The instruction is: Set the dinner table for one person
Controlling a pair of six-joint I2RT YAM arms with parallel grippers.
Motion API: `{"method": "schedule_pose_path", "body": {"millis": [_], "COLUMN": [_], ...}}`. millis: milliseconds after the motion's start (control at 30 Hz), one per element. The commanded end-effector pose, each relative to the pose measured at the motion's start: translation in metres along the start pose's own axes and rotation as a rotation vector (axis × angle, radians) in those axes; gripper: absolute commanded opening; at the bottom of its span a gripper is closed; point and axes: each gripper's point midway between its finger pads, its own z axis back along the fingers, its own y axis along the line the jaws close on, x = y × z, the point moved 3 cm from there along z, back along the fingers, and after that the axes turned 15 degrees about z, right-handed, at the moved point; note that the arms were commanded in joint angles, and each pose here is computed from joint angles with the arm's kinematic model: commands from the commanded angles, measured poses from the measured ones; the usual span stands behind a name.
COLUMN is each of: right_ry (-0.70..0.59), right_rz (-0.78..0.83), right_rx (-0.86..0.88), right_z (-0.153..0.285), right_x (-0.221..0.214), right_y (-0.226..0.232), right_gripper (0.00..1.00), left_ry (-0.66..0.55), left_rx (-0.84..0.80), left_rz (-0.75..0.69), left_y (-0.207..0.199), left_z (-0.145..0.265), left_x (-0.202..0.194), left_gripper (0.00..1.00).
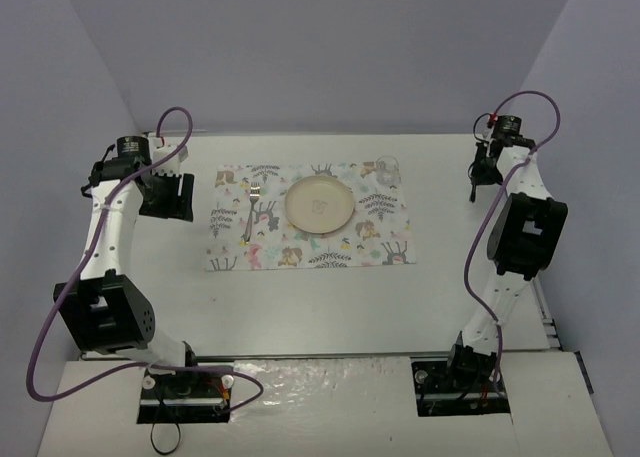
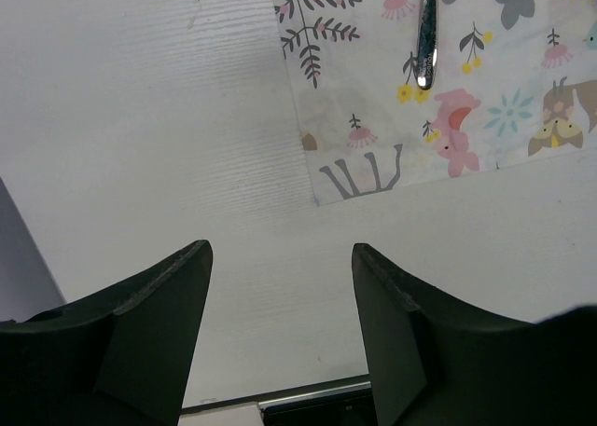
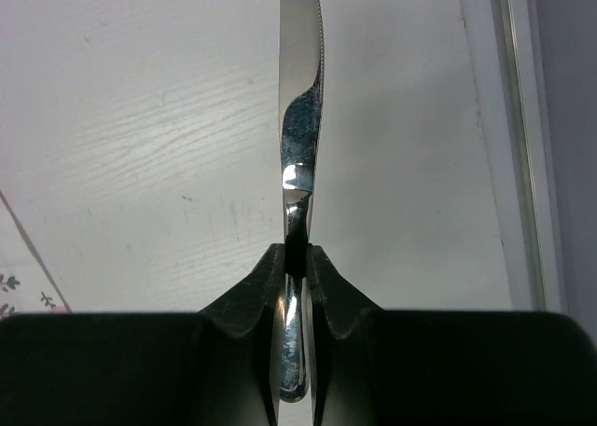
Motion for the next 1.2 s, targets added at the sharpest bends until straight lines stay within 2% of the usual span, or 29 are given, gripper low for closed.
{"method": "schedule_pose_path", "body": {"millis": [0, 433, 700, 1033, 1167], "right_ry": [-0.034, 0.035, -0.002, -0.019, 0.013], "right_rz": [0.076, 0.158, 0.201, 0.323, 0.402], "right_rx": [0.021, 0.073, 0.107, 0.247, 0.395], "right_z": [0.034, 0.038, 0.073, 0.127, 0.148], "right_x": [0.000, -0.036, -0.038, -0.053, -0.071], "right_y": [0.002, 0.012, 0.022, 0.072, 0.113], "right_gripper": [0.00, 0.00, 0.00, 0.00, 0.00], "left_ry": [-0.078, -0.083, -0.080, -0.073, -0.080], "left_rx": [-0.023, -0.033, -0.033, -0.044, -0.045], "left_rz": [-0.028, -0.040, -0.042, -0.034, -0.030], "left_y": [-0.006, -0.008, -0.008, -0.009, -0.010], "left_z": [0.015, 0.019, 0.019, 0.017, 0.019], "left_x": [0.006, 0.003, 0.002, 0.001, 0.003], "left_gripper": [0.59, 0.58, 0.59, 0.59, 0.59]}}
